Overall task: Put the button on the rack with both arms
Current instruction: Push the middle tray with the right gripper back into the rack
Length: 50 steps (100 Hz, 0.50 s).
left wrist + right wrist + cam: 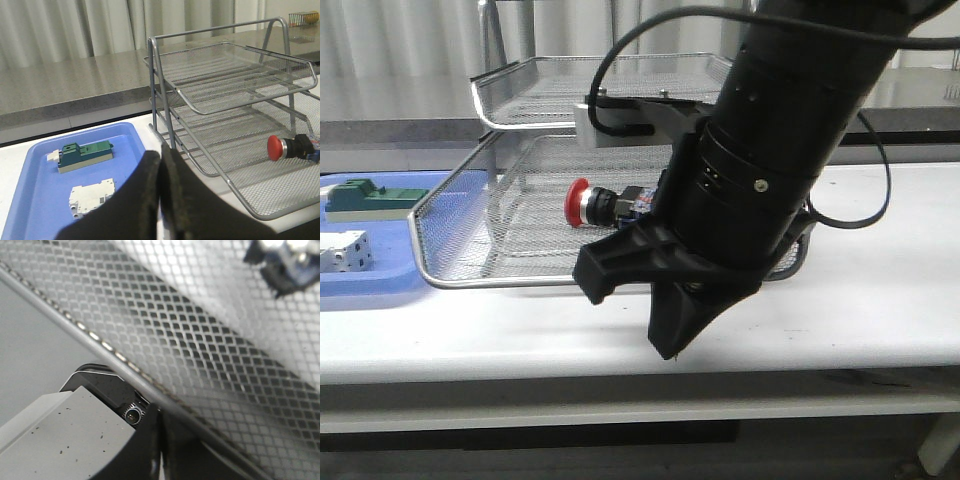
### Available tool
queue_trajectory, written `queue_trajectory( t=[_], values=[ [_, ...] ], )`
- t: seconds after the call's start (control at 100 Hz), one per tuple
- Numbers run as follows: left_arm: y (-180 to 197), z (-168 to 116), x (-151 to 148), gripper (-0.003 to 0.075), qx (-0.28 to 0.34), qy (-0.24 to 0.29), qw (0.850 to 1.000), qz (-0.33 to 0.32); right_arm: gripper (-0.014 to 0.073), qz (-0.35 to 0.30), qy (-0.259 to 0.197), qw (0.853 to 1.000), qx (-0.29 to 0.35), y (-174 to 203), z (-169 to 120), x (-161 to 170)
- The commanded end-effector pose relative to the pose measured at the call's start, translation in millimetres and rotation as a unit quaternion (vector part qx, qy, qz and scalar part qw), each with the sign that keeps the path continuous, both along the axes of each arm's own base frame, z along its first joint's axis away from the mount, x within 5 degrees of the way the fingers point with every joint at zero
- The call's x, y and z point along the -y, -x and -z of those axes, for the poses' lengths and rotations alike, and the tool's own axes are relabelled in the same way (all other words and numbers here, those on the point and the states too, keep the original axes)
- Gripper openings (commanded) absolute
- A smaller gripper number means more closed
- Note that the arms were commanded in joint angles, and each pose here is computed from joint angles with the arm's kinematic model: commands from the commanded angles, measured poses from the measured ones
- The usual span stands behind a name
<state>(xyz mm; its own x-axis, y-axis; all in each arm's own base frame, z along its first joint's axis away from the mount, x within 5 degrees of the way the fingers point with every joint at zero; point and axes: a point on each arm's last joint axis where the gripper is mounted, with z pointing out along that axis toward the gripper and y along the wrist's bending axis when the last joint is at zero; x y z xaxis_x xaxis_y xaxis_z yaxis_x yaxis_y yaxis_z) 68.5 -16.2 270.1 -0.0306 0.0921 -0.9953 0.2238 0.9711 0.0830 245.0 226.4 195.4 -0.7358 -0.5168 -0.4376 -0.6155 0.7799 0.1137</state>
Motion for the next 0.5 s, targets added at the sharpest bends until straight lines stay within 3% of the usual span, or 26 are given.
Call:
queue_trajectory(
  t=[0.0,0.49],
  values=[
    [0,-17,-2,-0.0020,0.049,0.022,0.999,-0.009,-0.0069,-0.011,-0.027,0.997,0.070,-10,-26,-2],
    [0,-17,-2,-0.0020,0.049,0.022,0.999,-0.009,-0.0069,0.028,-0.035,0.988,0.146,-48,-44,23]
  ],
)
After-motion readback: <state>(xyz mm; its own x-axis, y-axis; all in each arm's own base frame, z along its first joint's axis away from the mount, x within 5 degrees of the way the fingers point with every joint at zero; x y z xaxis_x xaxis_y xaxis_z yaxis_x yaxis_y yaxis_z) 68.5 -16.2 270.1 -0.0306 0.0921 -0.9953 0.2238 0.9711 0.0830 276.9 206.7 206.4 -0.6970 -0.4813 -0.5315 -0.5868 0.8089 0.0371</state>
